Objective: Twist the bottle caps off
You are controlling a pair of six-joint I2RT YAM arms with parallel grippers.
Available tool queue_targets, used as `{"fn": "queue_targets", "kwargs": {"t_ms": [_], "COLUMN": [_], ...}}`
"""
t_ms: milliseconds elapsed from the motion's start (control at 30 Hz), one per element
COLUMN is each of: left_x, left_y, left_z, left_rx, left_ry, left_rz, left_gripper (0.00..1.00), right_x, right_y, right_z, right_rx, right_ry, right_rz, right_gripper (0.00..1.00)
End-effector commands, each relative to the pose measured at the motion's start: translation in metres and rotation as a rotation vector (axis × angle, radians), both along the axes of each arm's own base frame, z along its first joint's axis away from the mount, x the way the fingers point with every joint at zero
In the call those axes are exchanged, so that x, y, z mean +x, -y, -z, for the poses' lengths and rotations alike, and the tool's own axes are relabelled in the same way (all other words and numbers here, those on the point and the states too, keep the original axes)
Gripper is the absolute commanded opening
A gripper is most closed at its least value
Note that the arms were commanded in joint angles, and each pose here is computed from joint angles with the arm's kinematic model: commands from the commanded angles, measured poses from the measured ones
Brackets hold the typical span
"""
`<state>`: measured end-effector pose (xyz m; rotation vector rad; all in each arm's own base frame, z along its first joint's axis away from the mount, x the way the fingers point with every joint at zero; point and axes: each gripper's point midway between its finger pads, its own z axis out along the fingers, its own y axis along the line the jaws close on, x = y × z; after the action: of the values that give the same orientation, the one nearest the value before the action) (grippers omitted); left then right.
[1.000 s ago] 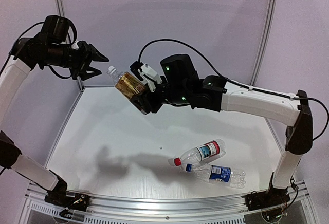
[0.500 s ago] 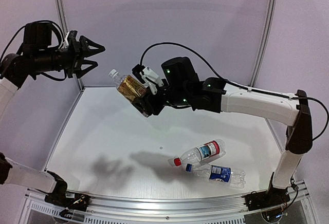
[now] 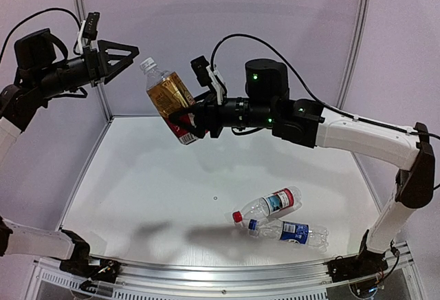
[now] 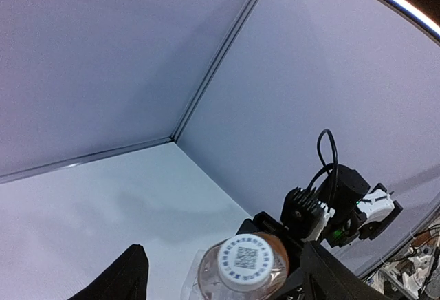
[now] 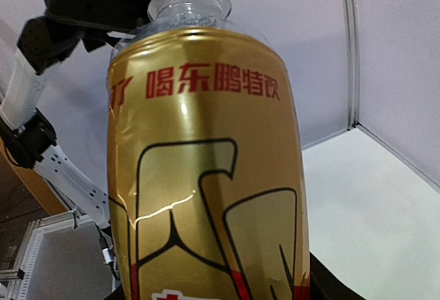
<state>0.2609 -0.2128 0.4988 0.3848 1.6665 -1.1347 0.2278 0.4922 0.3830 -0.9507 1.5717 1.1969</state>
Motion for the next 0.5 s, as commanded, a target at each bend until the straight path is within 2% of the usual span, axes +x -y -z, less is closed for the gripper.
{"fn": "queue_targets", "kwargs": {"t_ms": [0,200,467], "left_x": [-0.005,-0.013,-0.008], "left_y": [0.006,0.023,0.04], "left_z": [-0.014,-0.024,-0.019], "left_rx": [-0.009,-0.061,-0.081], "left_ry": [0.118,0.136,0.103], "left_rz": [0.072,0.19,0.234], "left_gripper": [0.76,0.76,0.76], "right_x": [-0.017,-0.019,-0.021], "right_y": [0.003,0.001,0.0], "right_z": [-0.026,-0.029,-0.03], "right_rx": [0.098,0.108,0.109], "right_ry": [-0.033,-0.052,-0.057], "right_rz": [-0.094,-0.113,-0.126], "right_gripper": [0.0,0.0,0.0]}}
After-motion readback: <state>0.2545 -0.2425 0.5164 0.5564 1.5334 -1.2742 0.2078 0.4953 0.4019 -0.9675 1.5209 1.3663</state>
